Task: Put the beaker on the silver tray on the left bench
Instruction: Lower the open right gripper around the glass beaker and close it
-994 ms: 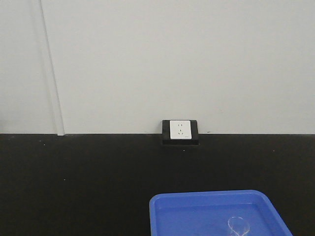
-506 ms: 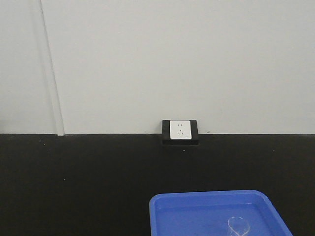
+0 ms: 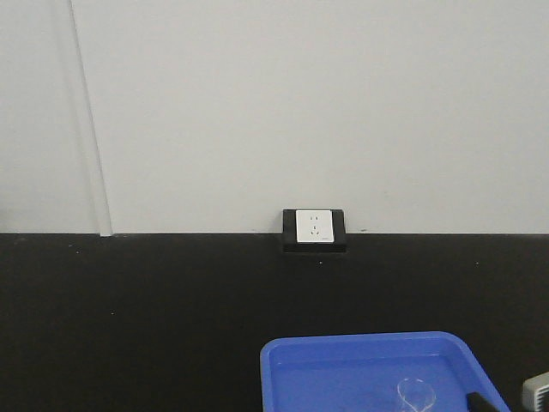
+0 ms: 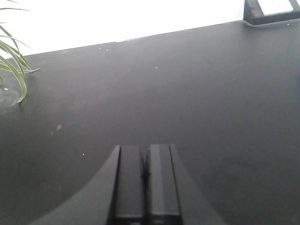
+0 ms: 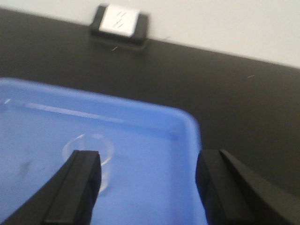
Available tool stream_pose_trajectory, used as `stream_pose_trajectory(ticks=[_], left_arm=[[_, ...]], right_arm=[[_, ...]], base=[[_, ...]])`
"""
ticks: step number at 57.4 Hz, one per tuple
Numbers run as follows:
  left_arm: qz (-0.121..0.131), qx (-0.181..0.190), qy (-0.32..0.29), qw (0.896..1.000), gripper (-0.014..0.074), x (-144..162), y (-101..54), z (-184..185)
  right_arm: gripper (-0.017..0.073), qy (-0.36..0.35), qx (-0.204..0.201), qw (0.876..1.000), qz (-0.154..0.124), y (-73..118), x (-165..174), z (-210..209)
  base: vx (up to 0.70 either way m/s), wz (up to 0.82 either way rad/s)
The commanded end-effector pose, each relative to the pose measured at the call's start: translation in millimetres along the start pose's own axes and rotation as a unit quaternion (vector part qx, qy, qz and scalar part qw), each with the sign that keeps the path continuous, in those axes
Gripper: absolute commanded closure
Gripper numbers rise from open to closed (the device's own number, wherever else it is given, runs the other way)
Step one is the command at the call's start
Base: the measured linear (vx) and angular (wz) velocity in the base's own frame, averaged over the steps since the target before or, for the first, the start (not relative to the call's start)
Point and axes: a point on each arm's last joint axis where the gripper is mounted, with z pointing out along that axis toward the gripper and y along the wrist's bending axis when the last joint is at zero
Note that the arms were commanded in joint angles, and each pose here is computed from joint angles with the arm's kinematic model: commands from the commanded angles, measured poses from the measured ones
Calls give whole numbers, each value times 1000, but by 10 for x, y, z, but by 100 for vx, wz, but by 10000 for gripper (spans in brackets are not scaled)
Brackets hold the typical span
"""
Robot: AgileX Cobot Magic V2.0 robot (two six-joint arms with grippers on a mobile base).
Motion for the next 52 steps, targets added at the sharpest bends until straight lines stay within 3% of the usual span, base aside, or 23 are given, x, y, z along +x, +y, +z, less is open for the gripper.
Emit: stream_pose_trajectory(ticks=[1, 10, 21, 37, 52], left_arm=[[-6, 1, -35, 999, 599, 12, -13, 11], [-6, 1, -35, 999, 599, 12, -13, 11], [-6, 1, -35, 999, 599, 12, -13, 11], [-6, 1, -35, 999, 599, 12, -13, 11], [-6, 1, -35, 999, 599, 12, -13, 11]], right_arm=[[55, -85, -48, 995, -2, 65, -108, 171], [54, -81, -66, 994, 30, 100, 103, 372], [54, -60, -109, 992, 2, 196, 310, 490], [54, -49, -95, 994, -30, 147, 389, 711], [54, -34, -98, 994, -28, 116, 468, 963]], base=[[0, 0], [0, 0], [0, 0], [0, 0], [0, 0]])
